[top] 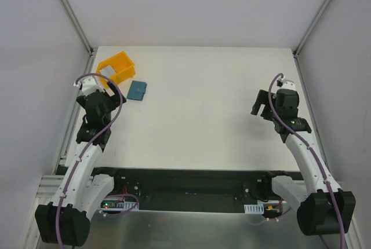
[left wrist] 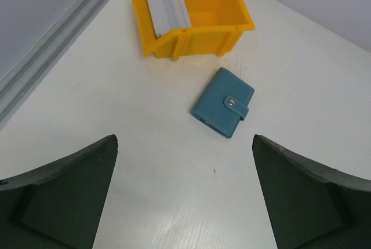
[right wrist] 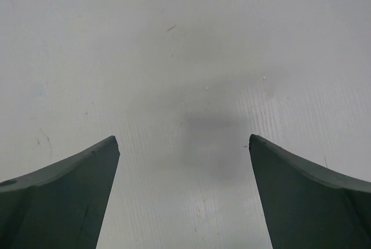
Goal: Put the credit cards into the card holder
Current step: Move the storage box to the center of the board.
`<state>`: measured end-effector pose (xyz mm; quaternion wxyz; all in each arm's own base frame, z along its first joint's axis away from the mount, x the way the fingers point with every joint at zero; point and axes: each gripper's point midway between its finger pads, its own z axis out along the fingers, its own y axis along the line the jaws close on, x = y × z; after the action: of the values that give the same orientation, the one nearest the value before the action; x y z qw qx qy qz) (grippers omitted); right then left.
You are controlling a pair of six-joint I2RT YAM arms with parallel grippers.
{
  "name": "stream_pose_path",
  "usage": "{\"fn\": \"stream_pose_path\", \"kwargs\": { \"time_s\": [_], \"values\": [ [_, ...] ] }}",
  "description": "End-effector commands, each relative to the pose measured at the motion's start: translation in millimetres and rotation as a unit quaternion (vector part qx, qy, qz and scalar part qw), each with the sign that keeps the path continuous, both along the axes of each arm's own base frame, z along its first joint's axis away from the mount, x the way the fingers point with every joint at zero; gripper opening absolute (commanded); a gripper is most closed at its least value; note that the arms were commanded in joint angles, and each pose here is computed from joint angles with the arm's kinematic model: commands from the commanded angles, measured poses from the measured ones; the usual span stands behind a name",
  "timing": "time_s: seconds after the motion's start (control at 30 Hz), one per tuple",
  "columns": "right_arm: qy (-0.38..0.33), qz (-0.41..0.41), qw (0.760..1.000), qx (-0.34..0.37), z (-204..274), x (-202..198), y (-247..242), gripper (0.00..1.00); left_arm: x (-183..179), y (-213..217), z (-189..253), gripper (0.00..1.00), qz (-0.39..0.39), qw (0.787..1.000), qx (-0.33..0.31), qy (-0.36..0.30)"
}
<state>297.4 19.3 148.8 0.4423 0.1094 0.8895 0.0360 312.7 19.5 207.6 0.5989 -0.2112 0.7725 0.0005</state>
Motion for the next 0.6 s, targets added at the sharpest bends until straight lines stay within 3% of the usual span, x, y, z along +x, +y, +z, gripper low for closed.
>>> {"fn": "stream_pose_path", "kwargs": {
  "time_s": [0.0, 0.1, 0.3, 0.37, 0.57],
  "values": [
    [0.033, 0.018, 0.999, 0.016, -11, -16, 8, 0.96, -10, 25, 17, 0.99, 0.091, 0.996, -0.015, -0.010],
    [0.044, 0.028, 0.998, 0.024, -12, -14, 13, 0.96, -5, 25, 34, 0.99, 0.090, 0.996, -0.012, -0.012],
    [0.044, 0.050, 0.997, 0.042, 1, -5, 24, 0.96, 21, -32, 51, 0.99, -0.057, 0.996, -0.068, -0.008],
    [0.044, 0.054, 0.997, 0.046, 7, -3, 26, 0.96, 31, -30, 58, 0.99, -0.036, 0.995, -0.096, -0.014],
    [0.047, 0.069, 0.994, 0.067, 12, -6, 35, 0.96, 99, -49, 68, 0.99, -0.115, 0.991, -0.051, 0.036]
  ]
}}
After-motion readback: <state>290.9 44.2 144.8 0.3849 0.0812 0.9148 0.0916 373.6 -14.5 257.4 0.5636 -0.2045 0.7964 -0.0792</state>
